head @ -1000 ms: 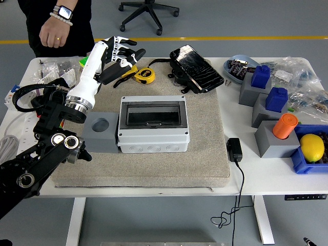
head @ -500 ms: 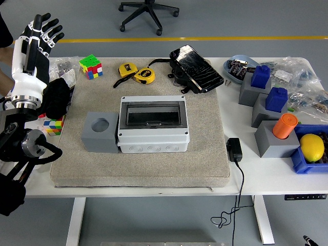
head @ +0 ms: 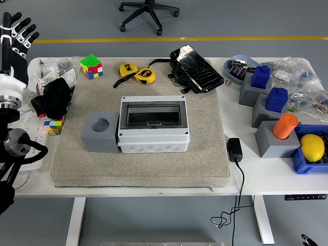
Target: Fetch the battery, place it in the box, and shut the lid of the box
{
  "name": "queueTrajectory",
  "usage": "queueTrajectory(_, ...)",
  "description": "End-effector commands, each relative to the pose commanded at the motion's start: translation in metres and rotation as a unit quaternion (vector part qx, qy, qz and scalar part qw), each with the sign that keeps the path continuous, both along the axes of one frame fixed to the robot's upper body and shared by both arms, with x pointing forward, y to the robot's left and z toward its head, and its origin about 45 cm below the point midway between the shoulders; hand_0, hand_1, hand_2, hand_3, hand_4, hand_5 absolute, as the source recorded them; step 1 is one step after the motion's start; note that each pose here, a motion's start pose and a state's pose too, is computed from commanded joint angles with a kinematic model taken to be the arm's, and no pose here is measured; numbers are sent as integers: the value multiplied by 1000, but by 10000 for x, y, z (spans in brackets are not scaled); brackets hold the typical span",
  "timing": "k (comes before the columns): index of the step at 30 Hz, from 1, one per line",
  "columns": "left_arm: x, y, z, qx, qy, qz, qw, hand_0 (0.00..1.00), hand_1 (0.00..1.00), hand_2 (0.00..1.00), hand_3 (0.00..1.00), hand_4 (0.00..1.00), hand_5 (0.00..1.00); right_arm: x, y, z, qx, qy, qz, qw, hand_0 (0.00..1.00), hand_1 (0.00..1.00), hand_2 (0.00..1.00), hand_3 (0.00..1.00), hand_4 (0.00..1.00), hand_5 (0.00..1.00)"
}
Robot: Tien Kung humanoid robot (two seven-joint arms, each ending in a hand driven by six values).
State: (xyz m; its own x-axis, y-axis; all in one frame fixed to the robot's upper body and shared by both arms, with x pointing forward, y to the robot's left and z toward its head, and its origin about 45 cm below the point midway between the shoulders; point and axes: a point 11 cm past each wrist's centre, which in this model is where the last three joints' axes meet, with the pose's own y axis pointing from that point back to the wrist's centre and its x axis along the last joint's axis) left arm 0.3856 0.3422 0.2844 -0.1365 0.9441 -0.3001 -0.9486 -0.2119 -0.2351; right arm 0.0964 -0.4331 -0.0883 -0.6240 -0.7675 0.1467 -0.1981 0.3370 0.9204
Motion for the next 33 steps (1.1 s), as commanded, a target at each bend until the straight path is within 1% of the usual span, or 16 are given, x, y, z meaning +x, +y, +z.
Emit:
queueTrajectory(6, -2, 6, 13, -1, -3, 1, 1000, 680, 699, 666, 675, 998, 647, -10, -7, 0, -1, 2, 2, 1000, 575, 637, 626, 528, 831, 384)
queueTrajectory(7, -4, 8, 15, 0, -3, 0, 1000, 680, 699, 666, 675, 998, 647, -14, -8, 0, -1, 3, 2, 1000, 576, 593, 558, 509, 822, 378)
queueTrajectory(12, -4, 14, 16, 0, -2, 1, 1000, 680, 698, 665, 675, 998, 646, -13, -1, -3, 0, 2, 0, 1000, 576, 593, 558, 509, 822, 378)
queueTrajectory(13, -1, 7, 10, 0, 0, -1, 1000, 672, 692, 663, 672, 998, 646, -23, 7, -8, 1, 3, 0, 1000, 574, 569, 516, 482, 820, 376)
queueTrajectory(19, -2, 7, 12, -3, 0, -2, 1000, 672, 692, 663, 672, 998, 646, -50, 10, -15, 3, 5, -3, 1000, 574, 569, 516, 482, 820, 376)
queueTrajectory(20, -5, 12, 11, -3, 0, -1, 1000, 671, 685, 659, 664, 998, 644, -52, 8, -15, 3, 5, -3, 1000, 574, 464, 419, 419, 808, 386)
queueTrajectory(25, -16, 22, -6, -7, 2, 1, 1000, 671, 685, 659, 664, 998, 644, -71, 9, -20, 4, 6, -5, 1000, 574, 464, 419, 419, 808, 386)
queueTrajectory(26, -15, 22, -9, -8, 2, 1, 1000, 657, 660, 656, 662, 998, 646, -74, 11, -21, 4, 7, -5, 1000, 574, 430, 371, 376, 828, 370)
queueTrajectory(31, -11, 16, 8, -10, 0, -1, 1000, 657, 660, 656, 662, 998, 646, -78, 2, -19, 2, 7, -6, 1000, 574, 430, 371, 376, 828, 370)
queueTrajectory(32, -10, 14, 14, -11, -1, -1, 1000, 648, 644, 652, 654, 998, 643, -73, 0, -17, 1, 6, -6, 1000, 565, 485, 413, 409, 815, 376)
queueTrajectory(33, -10, 15, 22, -12, -3, 0, 1000, 648, 644, 652, 654, 998, 643, -69, -1, -16, 1, 6, -7, 1000, 565, 485, 413, 409, 815, 376)
